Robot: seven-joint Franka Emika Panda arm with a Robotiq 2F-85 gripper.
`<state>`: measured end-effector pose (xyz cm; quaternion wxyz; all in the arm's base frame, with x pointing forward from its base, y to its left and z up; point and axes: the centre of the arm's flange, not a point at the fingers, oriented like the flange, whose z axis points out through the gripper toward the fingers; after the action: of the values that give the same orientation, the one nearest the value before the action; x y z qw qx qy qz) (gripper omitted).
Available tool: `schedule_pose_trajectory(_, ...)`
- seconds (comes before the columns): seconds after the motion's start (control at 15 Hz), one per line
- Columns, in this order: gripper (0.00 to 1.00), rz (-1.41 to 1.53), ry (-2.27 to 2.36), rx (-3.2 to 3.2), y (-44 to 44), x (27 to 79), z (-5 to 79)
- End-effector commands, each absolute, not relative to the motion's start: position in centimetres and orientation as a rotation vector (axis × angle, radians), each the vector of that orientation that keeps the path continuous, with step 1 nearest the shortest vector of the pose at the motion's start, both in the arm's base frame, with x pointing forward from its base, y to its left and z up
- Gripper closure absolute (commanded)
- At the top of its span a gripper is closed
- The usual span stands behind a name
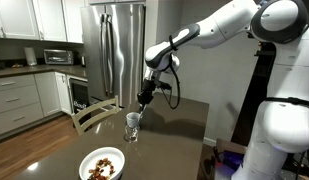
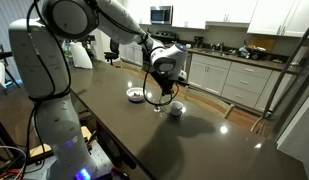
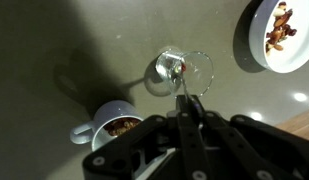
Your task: Use the spoon to transfer one spoon of contents from the bowl to the glass cup
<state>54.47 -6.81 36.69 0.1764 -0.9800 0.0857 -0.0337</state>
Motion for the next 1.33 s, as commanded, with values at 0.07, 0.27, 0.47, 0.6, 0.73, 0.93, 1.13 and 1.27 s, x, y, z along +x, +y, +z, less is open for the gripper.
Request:
schedule_pose_trajectory(0.07, 0.96, -0.084, 0.263, -2.788, -6.3, 54.7, 36.3)
schedule_pose_trajectory(0.27, 0.96, -0.075, 0.261, -2.786, -6.2, 54.8, 35.9)
schedule_pose_trajectory(0.47, 0.96, -0.072, 0.259, -2.786, -6.2, 54.8, 35.9)
schedule_pose_trajectory(0.6, 0.96, -0.073, 0.257, -2.786, -6.2, 54.8, 35.9)
schedule_pose_trajectory(0.73, 0.96, -0.078, 0.256, -2.788, -6.2, 54.8, 36.1)
schedule_pose_trajectory(0.93, 0.96, -0.091, 0.252, -2.795, -6.0, 54.7, 36.7)
schedule_pose_trajectory(1.13, 0.96, -0.105, 0.247, -2.801, -5.9, 54.7, 37.3)
schedule_pose_trajectory(1.27, 0.96, -0.115, 0.244, -2.804, -5.8, 54.7, 37.7)
